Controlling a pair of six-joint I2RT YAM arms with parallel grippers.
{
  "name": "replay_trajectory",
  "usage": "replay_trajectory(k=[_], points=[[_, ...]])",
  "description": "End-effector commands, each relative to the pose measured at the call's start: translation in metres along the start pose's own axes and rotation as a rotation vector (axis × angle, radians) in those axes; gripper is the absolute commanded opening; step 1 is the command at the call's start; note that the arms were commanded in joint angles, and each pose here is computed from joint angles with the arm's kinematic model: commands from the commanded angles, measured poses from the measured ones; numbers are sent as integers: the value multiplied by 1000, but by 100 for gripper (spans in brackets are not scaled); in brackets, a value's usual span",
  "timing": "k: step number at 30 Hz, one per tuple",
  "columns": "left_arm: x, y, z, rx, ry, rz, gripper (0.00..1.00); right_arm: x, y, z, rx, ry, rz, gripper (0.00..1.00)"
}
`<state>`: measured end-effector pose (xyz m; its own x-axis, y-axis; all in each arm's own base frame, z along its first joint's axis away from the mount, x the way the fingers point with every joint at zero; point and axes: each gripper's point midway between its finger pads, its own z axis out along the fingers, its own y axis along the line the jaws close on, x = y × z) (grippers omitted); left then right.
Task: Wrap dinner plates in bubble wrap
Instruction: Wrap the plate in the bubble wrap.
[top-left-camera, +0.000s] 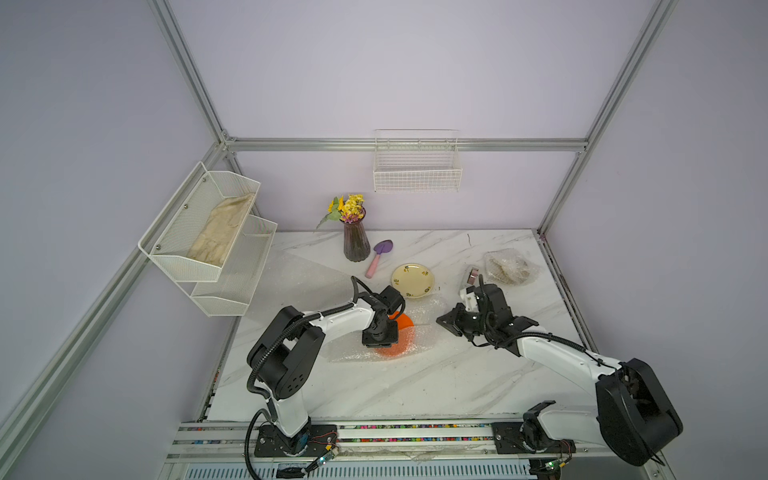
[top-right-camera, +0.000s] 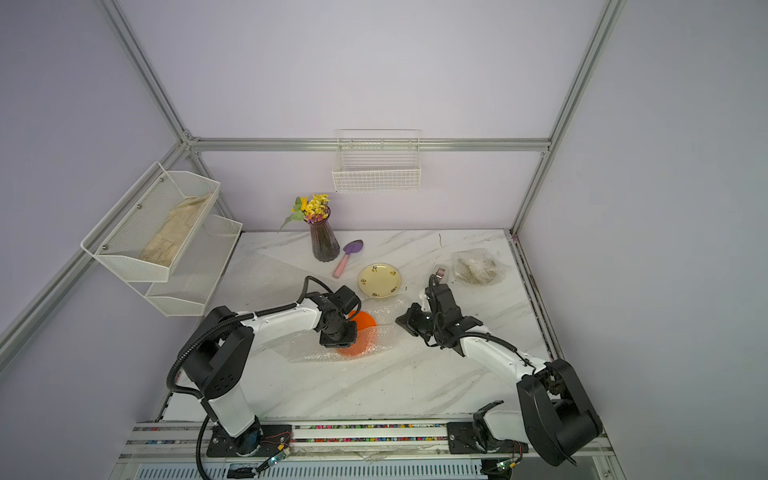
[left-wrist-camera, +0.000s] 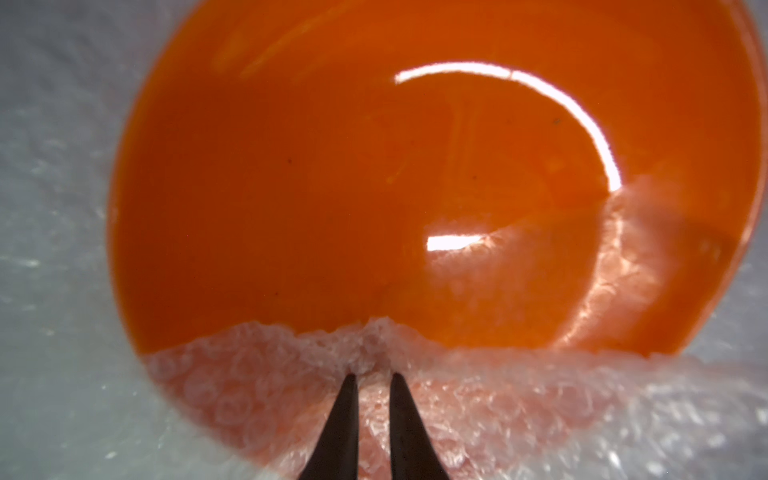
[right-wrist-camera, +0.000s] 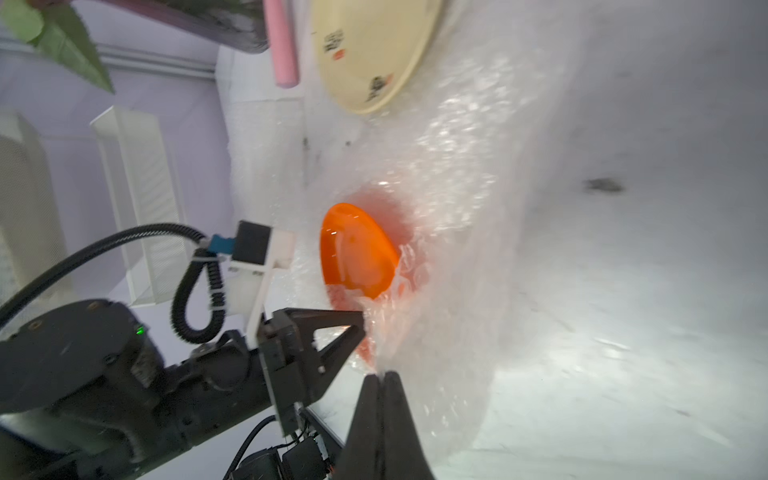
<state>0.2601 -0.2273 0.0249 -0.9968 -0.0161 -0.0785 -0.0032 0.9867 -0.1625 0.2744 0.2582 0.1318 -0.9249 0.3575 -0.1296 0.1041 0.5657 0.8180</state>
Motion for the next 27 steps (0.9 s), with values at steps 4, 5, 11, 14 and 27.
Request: replay_trajectory(k=[4,5,11,14,27], points=[[27,14,37,2,106,-7,15,43,23,65,-22,85,6,0],[27,13,37,16,99,-13,15,49,24,75,-24,100,7,0],[28,14,37,96,86,-65,14,78,19,125,-46,170,32,0],[29,14,38,131,74,-84,13,87,13,138,-40,198,41,0],[-24,-17,-37,293,-84,-88,14,106,-48,132,144,240,29,0]])
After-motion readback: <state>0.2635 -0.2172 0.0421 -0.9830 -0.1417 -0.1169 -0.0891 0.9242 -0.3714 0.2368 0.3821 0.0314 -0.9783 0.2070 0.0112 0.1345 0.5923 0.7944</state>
